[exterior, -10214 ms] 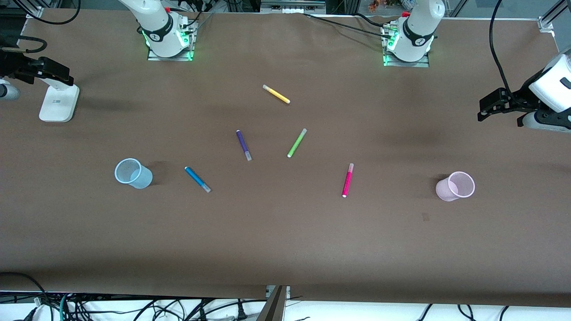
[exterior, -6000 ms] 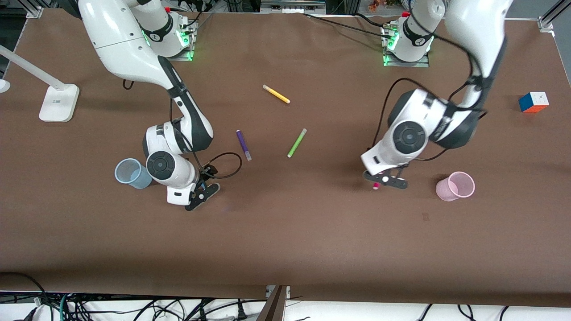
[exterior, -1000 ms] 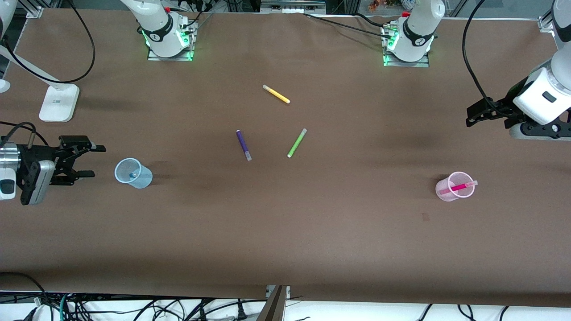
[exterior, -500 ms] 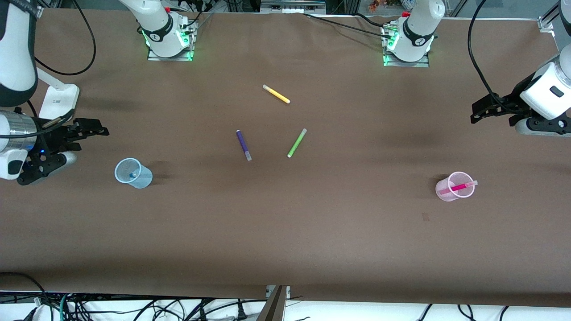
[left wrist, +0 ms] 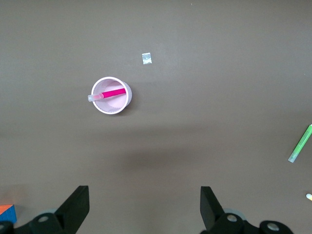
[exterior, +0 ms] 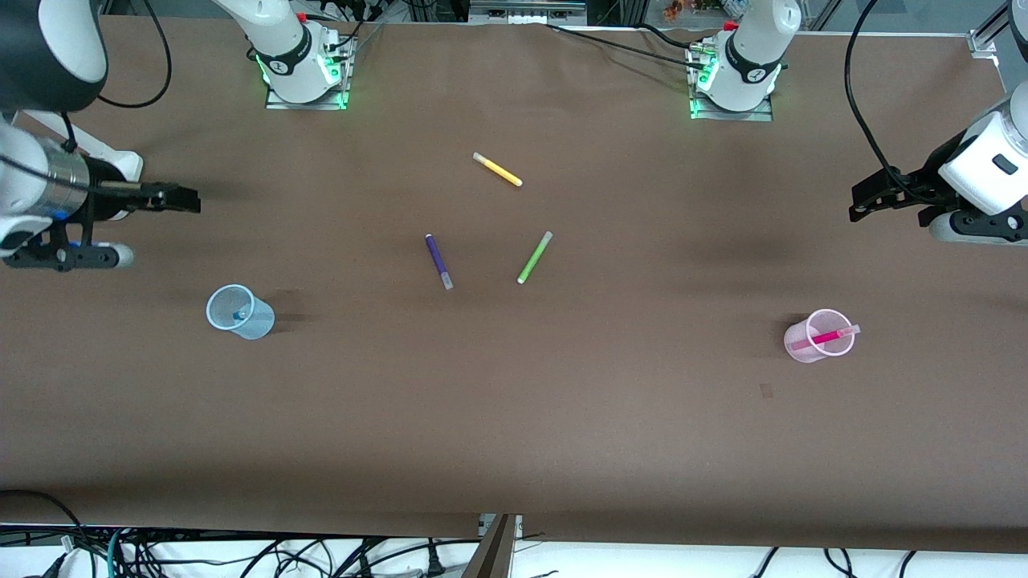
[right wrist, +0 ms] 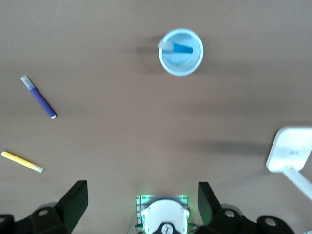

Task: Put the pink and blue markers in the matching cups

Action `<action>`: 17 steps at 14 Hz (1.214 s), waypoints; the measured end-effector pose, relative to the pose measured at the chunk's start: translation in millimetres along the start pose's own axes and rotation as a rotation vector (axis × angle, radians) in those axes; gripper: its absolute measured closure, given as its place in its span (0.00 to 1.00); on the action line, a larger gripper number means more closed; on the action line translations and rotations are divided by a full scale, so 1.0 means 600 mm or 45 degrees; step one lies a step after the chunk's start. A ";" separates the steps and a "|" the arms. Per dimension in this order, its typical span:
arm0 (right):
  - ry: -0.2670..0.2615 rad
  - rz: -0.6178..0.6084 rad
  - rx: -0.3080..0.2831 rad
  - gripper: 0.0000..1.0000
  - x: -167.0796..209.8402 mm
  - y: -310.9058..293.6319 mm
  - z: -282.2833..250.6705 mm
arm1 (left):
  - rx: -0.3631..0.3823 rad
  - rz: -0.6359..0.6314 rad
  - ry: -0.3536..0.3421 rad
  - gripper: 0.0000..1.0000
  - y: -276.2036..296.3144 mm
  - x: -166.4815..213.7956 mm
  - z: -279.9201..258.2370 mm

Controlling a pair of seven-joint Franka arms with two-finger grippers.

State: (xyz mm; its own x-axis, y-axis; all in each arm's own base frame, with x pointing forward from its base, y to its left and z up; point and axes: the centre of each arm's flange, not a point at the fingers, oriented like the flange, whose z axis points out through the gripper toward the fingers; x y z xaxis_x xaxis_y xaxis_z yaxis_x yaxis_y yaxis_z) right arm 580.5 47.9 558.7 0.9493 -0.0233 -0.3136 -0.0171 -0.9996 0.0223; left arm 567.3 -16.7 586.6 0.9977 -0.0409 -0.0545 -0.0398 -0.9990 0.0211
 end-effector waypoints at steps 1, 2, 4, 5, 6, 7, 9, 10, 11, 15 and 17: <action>0.003 0.006 -0.001 0.00 -0.022 0.001 -0.002 | 0.000 0.001 0.000 0.00 0.000 0.000 0.000; 0.016 0.008 0.000 0.00 -0.042 0.004 -0.005 | 0.000 0.002 0.000 0.00 0.000 0.000 0.000; 0.068 0.010 0.006 0.00 -0.078 0.009 -0.022 | 0.000 0.005 0.000 0.00 0.000 0.000 0.000; 0.095 0.012 0.009 0.00 -0.096 0.013 -0.034 | 0.000 0.008 0.000 0.00 0.001 0.000 0.000; 0.115 0.015 0.012 0.00 -0.112 0.016 -0.045 | 0.000 0.012 0.000 0.00 0.003 0.000 0.000; 0.131 0.017 0.014 0.00 -0.124 0.019 -0.053 | 0.000 0.015 0.000 0.00 0.005 0.000 0.000; 0.149 0.019 0.017 0.00 -0.138 0.022 -0.062 | 0.001 0.023 0.000 0.00 0.010 0.000 0.000; 0.151 0.020 0.017 0.00 -0.139 0.023 -0.063 | 0.001 0.026 0.000 0.00 0.013 0.000 0.001; 0.151 0.018 0.015 0.00 -0.138 0.025 -0.062 | 0.001 0.029 -0.001 0.00 0.014 0.000 0.001; 0.149 0.017 0.010 0.00 -0.132 0.028 -0.060 | 0.001 0.031 -0.001 0.00 0.016 0.000 0.001; 0.148 0.019 0.011 0.00 -0.129 0.029 -0.058 | 0.001 0.032 -0.001 0.00 0.016 0.000 0.001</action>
State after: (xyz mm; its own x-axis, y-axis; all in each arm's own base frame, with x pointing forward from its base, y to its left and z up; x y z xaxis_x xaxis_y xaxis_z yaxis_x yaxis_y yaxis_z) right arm 517.6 33.1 616.6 0.9788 -0.0364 -0.2014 -0.0335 -0.9993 0.0180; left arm 567.0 -26.5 586.3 0.9964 -0.0656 -0.0546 -0.0645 -0.9977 0.0217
